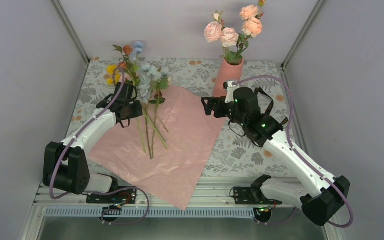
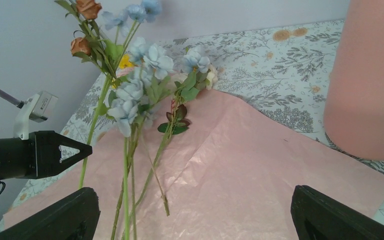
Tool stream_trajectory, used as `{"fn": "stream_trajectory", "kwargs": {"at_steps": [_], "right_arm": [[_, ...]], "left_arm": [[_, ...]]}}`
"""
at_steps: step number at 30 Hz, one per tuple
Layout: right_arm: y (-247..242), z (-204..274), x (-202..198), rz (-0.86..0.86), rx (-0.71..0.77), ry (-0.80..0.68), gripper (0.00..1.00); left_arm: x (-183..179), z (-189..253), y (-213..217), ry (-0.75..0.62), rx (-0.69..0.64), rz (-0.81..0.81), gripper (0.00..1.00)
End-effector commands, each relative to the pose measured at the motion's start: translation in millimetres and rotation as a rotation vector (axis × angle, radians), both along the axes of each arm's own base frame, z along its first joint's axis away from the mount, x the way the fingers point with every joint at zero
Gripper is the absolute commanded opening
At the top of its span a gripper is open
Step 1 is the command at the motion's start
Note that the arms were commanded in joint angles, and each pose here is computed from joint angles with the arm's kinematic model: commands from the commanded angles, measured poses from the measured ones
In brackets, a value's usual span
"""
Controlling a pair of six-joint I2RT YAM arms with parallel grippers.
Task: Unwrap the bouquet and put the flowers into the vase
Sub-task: Pick up the fake flower from the wrapping paper.
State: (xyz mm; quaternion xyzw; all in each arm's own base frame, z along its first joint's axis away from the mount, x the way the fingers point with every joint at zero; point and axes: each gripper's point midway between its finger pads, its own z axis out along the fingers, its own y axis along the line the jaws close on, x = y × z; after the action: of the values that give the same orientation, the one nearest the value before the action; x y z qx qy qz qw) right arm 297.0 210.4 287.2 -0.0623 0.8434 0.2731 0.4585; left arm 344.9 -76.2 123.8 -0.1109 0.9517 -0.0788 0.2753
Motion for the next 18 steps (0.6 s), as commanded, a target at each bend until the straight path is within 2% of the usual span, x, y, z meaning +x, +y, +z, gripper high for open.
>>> {"fn": "stream_trajectory", "kwargs": {"at_steps": [1, 8, 18], "right_arm": [[3.8, 14.1, -4.3, 0.006, 0.028, -0.015, 0.96], [6.4, 12.0, -6.8, 0.015, 0.027, -0.009, 0.96], [11.0, 7.8, -7.9, 0.029, 0.028, -0.009, 0.97]], "left_arm": [[3.9, 23.5, -5.6, -0.044, -0.016, -0.046, 0.02], [-0.6, 25.9, 7.8, -0.020, 0.040, 0.005, 0.02], [-3.1, 53.3, 21.5, -0.084, 0.074, 0.070, 0.02]]}}
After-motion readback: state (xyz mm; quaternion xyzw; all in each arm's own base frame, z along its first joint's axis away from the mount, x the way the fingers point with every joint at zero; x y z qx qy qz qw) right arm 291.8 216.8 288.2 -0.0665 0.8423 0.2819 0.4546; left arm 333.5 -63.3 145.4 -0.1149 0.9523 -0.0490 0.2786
